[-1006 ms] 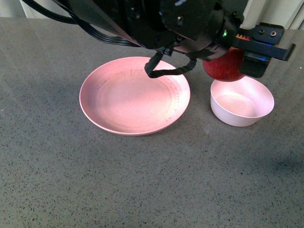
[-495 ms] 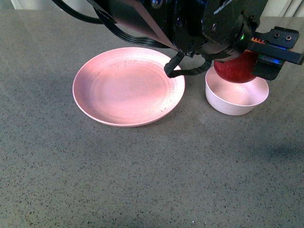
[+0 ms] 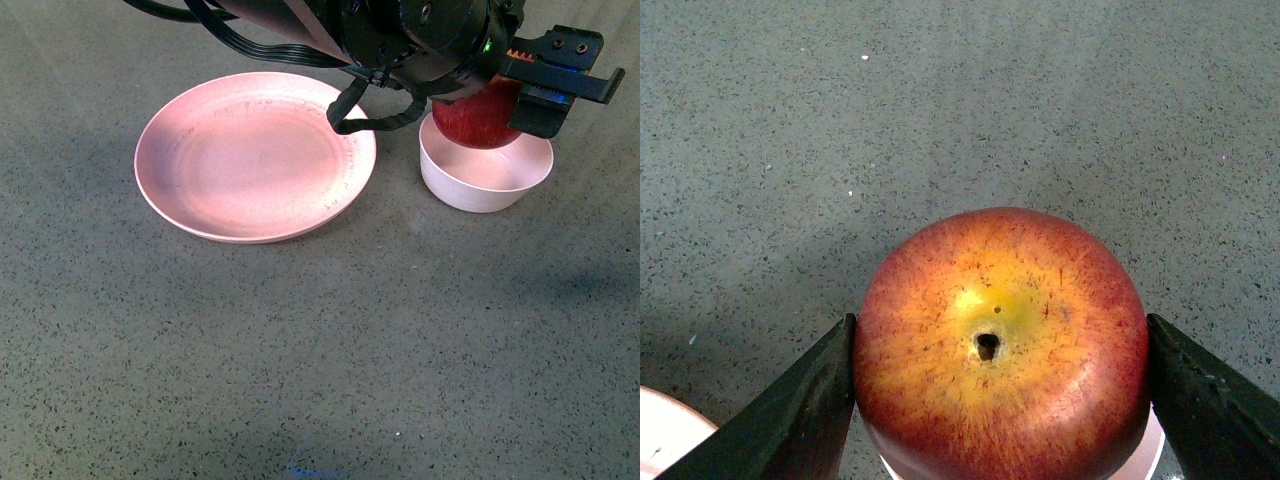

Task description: Move apple from plate to bowl

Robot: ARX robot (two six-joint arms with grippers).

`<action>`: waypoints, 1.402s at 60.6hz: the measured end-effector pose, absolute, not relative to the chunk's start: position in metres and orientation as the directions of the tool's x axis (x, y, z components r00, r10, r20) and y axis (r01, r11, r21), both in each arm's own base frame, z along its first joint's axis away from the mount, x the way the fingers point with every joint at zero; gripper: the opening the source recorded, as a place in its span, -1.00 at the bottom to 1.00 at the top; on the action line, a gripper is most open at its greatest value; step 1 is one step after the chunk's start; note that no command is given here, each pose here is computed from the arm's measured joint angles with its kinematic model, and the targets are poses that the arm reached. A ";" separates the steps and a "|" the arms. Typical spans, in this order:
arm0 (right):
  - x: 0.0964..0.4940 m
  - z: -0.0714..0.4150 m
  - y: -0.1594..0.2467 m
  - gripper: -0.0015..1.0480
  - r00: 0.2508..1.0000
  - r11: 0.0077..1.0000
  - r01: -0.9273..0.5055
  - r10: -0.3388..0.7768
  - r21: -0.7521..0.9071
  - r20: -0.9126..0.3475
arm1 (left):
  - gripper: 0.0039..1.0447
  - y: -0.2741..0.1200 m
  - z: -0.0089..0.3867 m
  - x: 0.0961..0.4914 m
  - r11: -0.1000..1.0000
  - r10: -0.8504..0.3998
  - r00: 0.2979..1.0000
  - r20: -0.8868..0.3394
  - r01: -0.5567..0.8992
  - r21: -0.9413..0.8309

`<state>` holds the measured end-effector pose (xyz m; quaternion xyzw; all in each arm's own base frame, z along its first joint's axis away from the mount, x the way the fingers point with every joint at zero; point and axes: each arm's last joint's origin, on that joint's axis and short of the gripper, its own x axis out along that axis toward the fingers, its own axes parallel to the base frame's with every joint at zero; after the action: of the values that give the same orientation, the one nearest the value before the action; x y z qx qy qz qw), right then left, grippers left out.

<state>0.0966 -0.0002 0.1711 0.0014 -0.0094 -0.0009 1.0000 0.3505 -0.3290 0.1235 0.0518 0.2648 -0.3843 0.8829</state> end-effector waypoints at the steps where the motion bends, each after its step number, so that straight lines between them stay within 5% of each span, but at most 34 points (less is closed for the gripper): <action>1: 0.097 0.171 0.000 0.83 1.000 1.000 0.002 -0.002 0.003 0.019 | 0.54 -0.329 0.124 0.350 0.699 -0.651 0.564 -0.508 0.706 -0.112; 9: 0.097 0.171 0.000 0.83 1.000 1.000 0.002 -0.002 0.003 0.019 | 0.87 -0.329 0.123 0.350 0.695 -0.655 0.560 -0.508 0.710 -0.113; 36: 0.097 0.171 0.000 0.83 1.000 1.000 0.002 -0.002 0.003 0.019 | 0.84 -0.311 0.124 0.343 0.714 -0.642 0.579 -0.503 0.691 -0.116; 49: 0.097 0.171 0.000 0.83 1.000 1.000 0.002 -0.002 0.003 0.019 | 0.84 -0.269 0.159 0.348 0.778 -0.602 0.676 -0.424 0.618 -0.119; 70: 0.097 0.171 0.000 0.83 1.000 1.000 0.002 -0.002 0.003 0.019 | 0.84 -0.158 0.188 0.349 0.940 -0.335 0.849 -0.407 0.328 -0.090; 75: 0.097 0.171 0.000 0.83 1.000 1.000 -0.001 0.001 0.002 0.019 | 0.61 -0.143 0.186 0.340 0.990 -0.136 0.963 -0.231 0.139 -0.003; 85: 0.097 0.171 0.000 0.83 1.000 1.000 0.002 -0.002 0.003 0.019 | 0.11 -0.102 0.186 0.302 1.000 -0.016 1.000 -0.013 0.016 -0.021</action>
<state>0.0966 -0.0002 0.1711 0.0014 -0.0096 -0.0009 1.0000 0.3018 -0.1022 0.1859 -0.0105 0.0066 -0.0079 0.9999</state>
